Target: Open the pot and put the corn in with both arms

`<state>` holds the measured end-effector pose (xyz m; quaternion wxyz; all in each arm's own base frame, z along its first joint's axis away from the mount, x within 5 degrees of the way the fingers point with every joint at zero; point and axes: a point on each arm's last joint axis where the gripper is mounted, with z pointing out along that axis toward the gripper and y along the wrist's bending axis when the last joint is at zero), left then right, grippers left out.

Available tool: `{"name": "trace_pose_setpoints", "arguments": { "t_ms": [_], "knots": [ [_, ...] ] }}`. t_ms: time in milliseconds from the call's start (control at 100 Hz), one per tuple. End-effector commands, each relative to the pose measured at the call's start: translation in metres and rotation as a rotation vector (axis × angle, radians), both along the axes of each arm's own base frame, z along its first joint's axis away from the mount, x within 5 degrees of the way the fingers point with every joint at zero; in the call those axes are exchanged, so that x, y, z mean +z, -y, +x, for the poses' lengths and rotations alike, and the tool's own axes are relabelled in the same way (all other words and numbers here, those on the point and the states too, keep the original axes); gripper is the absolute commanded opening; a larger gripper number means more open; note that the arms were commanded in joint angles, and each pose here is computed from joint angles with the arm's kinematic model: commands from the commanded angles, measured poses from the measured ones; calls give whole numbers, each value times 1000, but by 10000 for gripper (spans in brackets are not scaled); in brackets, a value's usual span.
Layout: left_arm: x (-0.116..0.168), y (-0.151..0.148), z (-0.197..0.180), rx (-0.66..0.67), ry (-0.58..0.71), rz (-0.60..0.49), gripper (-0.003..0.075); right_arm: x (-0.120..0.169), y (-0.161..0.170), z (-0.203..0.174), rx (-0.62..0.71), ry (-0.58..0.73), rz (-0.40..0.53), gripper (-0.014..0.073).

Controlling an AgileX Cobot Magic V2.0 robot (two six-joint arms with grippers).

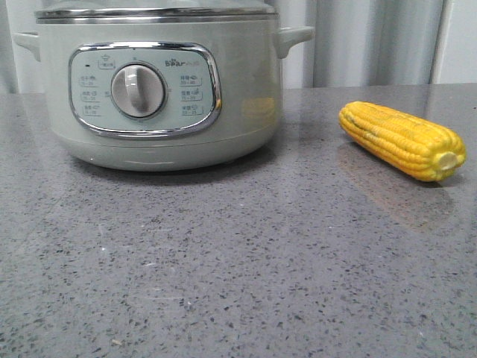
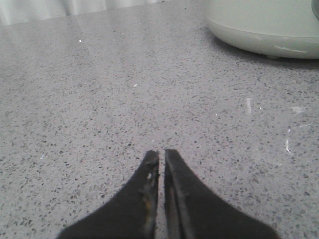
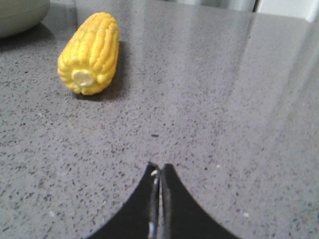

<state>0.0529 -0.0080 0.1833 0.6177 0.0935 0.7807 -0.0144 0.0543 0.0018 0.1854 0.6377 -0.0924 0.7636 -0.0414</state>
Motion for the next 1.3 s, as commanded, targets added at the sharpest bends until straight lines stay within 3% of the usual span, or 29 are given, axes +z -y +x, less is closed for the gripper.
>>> {"name": "trace_pose_setpoints", "arguments": {
  "t_ms": [0, 130, 250, 320, 470, 600, 710, 820, 1020, 1140, 1290],
  "knots": [
    [4, 0, -1, 4, 73, -26, -20, 7, -1, 1, 14, 142, -16, -71],
    [5, 0, -1, 4, 80, -27, -20, 19, -3, 1, 30, 269, 22, -71],
    [10, 0, 0, 5, 135, -76, -20, 25, -3, 0, 27, 329, 163, -70],
    [15, 1, 0, 5, 170, -166, -20, 23, -3, 0, 23, 308, 205, -71],
    [22, 3, 0, 18, 201, -483, -20, 22, -2, 0, 16, 281, 299, -70],
    [29, -1, 0, 48, 265, -626, -20, 24, -2, 0, 12, 305, 342, -70],
    [32, -4, 0, 69, 282, -741, -20, 29, 0, -1, 0, 356, 435, -70],
    [37, -7, -1, 89, 342, -731, -20, 39, 2, -3, -7, 405, 516, -70],
    [56, -4, -4, 42, 367, -551, -20, 73, -2, -12, 45, 390, 518, -70],
    [78, 2, -2, -2, 304, -418, -20, 100, -6, -21, 87, 312, 458, -70],
    [112, 5, 10, -15, 233, -264, -18, 126, -8, -22, 86, 180, 319, -70]
  ]
}}
